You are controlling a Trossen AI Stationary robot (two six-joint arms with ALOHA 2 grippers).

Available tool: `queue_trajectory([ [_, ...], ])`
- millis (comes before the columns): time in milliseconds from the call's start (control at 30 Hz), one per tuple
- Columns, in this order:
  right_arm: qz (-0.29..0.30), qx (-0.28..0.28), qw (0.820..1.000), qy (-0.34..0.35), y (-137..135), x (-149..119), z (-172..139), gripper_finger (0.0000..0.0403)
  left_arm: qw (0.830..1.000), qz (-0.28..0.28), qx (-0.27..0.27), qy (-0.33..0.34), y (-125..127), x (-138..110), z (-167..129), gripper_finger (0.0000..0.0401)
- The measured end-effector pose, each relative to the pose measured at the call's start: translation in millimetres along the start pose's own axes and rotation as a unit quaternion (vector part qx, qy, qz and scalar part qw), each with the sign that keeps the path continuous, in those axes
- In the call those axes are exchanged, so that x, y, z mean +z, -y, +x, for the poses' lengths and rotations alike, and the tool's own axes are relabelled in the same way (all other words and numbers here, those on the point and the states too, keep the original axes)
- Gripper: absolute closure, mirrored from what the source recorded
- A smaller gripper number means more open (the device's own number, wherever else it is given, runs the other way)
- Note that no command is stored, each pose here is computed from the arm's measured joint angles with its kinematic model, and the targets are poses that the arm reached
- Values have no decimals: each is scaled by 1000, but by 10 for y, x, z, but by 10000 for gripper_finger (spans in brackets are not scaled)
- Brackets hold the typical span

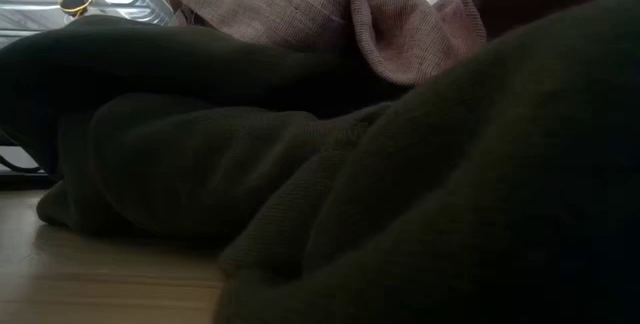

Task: Sort clothes
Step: Put the black shirt into the white laundry bin

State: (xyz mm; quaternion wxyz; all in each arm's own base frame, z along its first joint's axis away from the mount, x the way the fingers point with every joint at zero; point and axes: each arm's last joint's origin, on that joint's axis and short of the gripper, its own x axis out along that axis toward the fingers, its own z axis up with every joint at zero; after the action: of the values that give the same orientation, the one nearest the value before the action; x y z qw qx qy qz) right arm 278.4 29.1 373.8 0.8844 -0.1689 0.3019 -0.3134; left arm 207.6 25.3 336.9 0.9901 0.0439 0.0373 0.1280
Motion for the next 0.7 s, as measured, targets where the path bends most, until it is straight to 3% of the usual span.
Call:
queue_trajectory([
  [100, 51, 117, 991, -41, -90, -93, -83, 183, 1000, 1, -1, -6, 1, -12, 0, 244],
  [167, 83, 146, 983, -79, -194, -204, -121, 183, 1000, 0, -1, -6, 1, -12, 0, 244],
  [500, 153, 67, 977, -133, -813, -1141, 21, 183, 1000, -15, -1, 0, 2, 0, -1, 244],
  [700, 207, 79, 972, -81, -957, -1350, 238, 183, 1000, -5, 0, 4, -1, 9, -1, 244],
])
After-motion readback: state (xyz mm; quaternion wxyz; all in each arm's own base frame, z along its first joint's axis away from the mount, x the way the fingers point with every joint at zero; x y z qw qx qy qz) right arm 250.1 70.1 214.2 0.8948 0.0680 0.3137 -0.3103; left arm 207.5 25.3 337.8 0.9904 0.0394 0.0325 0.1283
